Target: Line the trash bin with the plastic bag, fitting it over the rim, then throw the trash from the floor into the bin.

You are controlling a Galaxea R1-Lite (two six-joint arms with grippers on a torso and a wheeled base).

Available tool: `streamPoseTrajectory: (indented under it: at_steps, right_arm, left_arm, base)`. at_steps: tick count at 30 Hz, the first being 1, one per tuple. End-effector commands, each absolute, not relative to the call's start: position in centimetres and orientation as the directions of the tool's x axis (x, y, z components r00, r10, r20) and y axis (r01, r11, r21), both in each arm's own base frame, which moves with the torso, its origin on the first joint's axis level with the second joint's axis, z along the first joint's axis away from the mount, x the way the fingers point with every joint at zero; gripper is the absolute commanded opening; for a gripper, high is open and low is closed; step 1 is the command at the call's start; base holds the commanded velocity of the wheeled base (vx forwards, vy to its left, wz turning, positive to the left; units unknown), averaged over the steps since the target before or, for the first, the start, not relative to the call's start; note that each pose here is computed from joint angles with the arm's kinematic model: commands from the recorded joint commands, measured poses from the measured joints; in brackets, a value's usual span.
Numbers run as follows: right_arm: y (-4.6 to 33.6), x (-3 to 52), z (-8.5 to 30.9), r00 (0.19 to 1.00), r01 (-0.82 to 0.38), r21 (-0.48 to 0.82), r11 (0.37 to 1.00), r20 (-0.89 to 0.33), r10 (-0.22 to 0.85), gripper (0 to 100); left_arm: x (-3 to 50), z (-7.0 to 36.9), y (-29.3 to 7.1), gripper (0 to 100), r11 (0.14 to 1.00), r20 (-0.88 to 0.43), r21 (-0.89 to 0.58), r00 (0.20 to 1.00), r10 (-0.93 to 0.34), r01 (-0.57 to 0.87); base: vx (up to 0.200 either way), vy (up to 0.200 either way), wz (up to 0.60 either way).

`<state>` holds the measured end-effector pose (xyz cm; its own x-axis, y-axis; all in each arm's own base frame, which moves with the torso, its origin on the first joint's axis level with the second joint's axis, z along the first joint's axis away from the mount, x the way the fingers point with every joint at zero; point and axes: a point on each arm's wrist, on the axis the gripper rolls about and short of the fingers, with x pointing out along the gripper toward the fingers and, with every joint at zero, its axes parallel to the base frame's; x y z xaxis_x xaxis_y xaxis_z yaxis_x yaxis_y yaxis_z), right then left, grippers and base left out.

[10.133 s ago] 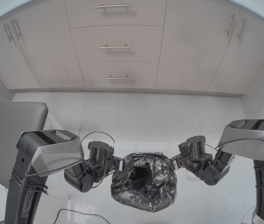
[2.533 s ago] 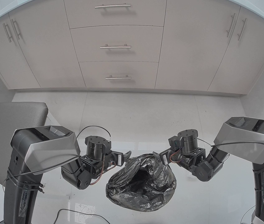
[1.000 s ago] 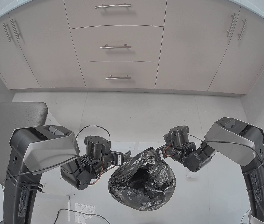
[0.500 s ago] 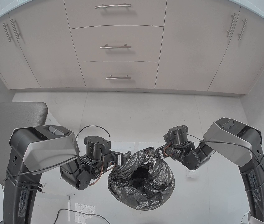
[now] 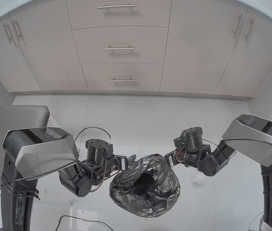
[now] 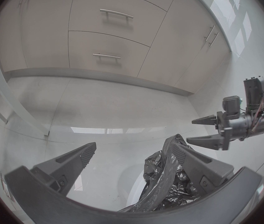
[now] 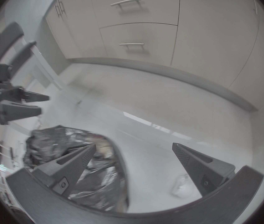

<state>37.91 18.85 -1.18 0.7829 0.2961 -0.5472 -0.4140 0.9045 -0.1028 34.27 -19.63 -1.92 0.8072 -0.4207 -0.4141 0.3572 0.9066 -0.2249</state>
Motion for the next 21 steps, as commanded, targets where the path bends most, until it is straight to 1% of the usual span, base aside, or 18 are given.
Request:
streamPoseTrajectory:
  at_steps: [1,6,8,10,12,14,18,21]
  right_arm:
    - [17.8,34.8,3.6,0.717,-0.520,0.107,0.847,-0.485,0.501,100]
    - [16.2,35.7,3.1,0.698,-0.529,0.204,0.823,-0.447,0.560,100]
    - [15.8,35.8,1.9,0.692,-0.519,0.233,0.822,-0.450,0.565,100]
    - [15.6,36.0,1.5,0.695,-0.514,0.239,0.824,-0.447,0.563,100]
    - [15.4,36.4,-0.1,0.710,-0.504,0.252,0.826,-0.424,0.562,100]
    - [15.2,36.6,-0.6,0.718,-0.500,0.250,0.829,-0.415,0.558,100]
    - [15.1,36.6,-0.4,0.723,-0.499,0.249,0.830,-0.408,0.557,100]
    - [14.8,36.7,-0.2,0.728,-0.494,0.248,0.833,-0.406,0.552,100]
  left_arm:
    - [34.0,-0.9,-19.7,100,0.902,-0.412,-0.218,0.803,-0.431,0.372]
    - [33.8,-1.4,-20.2,100,0.897,-0.436,-0.135,0.788,-0.435,0.421]
    - [34.2,-1.8,-20.3,100,0.897,-0.448,-0.079,0.788,-0.423,0.436]
    - [34.3,-2.1,-20.2,100,0.896,-0.460,-0.056,0.785,-0.415,0.441]
    - [34.5,-3.2,-20.0,100,0.894,-0.498,0.038,0.784,-0.371,0.447]
    - [35.0,-3.9,-19.9,100,0.894,-0.501,0.074,0.792,-0.349,0.441]
    - [35.8,-4.1,-19.8,100,0.894,-0.512,0.114,0.796,-0.322,0.434]
    - [36.0,-3.9,-20.0,100,0.892,-0.519,0.116,0.792,-0.321,0.437]
  base:
    - [0.000,0.000,0.00]
    - [0.000,0.000,0.00]
    - [0.000,0.000,0.00]
    - [0.000,0.000,0.00]
    - [0.000,0.000,0.00]
    - [0.000,0.000,0.00]
    - [0.000,0.000,0.00]
    - [0.000,0.000,0.00]
